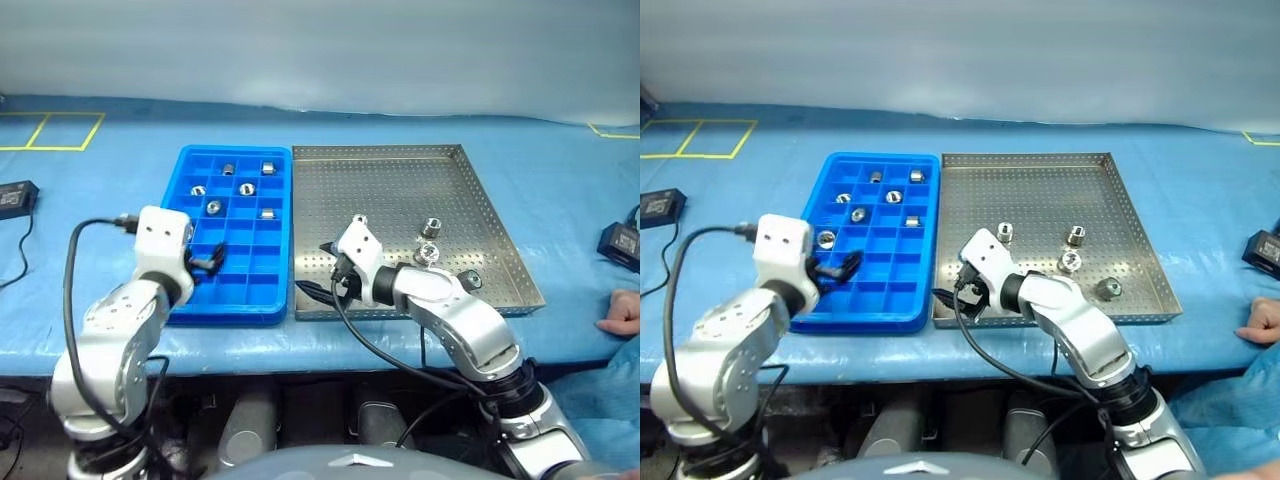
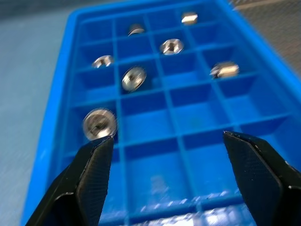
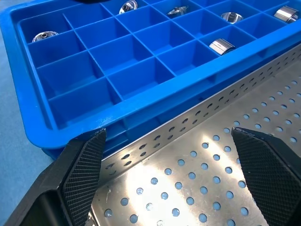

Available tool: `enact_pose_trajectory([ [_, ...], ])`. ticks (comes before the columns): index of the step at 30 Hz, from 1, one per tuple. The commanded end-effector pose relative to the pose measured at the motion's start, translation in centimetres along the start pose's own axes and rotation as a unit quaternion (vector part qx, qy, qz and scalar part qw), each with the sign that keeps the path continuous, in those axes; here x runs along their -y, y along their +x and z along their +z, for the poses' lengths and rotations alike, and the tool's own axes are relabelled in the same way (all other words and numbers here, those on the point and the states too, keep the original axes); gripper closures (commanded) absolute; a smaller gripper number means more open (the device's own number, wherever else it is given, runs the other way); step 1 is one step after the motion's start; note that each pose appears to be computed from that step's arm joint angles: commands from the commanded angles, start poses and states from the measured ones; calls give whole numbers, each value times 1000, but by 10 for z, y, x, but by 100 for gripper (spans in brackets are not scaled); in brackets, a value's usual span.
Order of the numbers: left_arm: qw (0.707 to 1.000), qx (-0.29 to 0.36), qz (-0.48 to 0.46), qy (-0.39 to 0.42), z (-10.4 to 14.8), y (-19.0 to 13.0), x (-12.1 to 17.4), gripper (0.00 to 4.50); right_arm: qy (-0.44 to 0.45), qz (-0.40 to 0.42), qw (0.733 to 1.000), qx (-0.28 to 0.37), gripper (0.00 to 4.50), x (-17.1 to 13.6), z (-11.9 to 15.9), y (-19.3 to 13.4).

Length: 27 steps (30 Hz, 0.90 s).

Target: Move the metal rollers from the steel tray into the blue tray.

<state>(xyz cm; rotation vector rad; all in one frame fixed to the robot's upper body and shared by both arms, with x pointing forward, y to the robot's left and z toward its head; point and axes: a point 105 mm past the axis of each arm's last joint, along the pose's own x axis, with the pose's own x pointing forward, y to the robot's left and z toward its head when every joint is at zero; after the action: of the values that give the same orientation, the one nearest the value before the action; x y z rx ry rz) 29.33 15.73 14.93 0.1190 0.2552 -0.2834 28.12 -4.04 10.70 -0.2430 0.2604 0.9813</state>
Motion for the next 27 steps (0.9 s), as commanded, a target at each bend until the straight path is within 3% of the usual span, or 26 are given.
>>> enact_pose_trajectory([
  [1,995,14,-86,48,11,27,28,43,-14,-29,999,14,0,8,9,-10],
  [6,977,20,-189,95,28,72,66,43,-8,-67,998,9,0,12,4,-21],
  [11,966,2,-233,115,36,113,84,43,7,-102,995,8,0,12,-2,-31],
  [20,959,-61,-225,159,19,157,91,43,24,-148,989,8,0,11,-9,-43],
  [27,958,-99,-210,169,-2,167,86,43,28,-156,987,7,0,10,-10,-44],
])
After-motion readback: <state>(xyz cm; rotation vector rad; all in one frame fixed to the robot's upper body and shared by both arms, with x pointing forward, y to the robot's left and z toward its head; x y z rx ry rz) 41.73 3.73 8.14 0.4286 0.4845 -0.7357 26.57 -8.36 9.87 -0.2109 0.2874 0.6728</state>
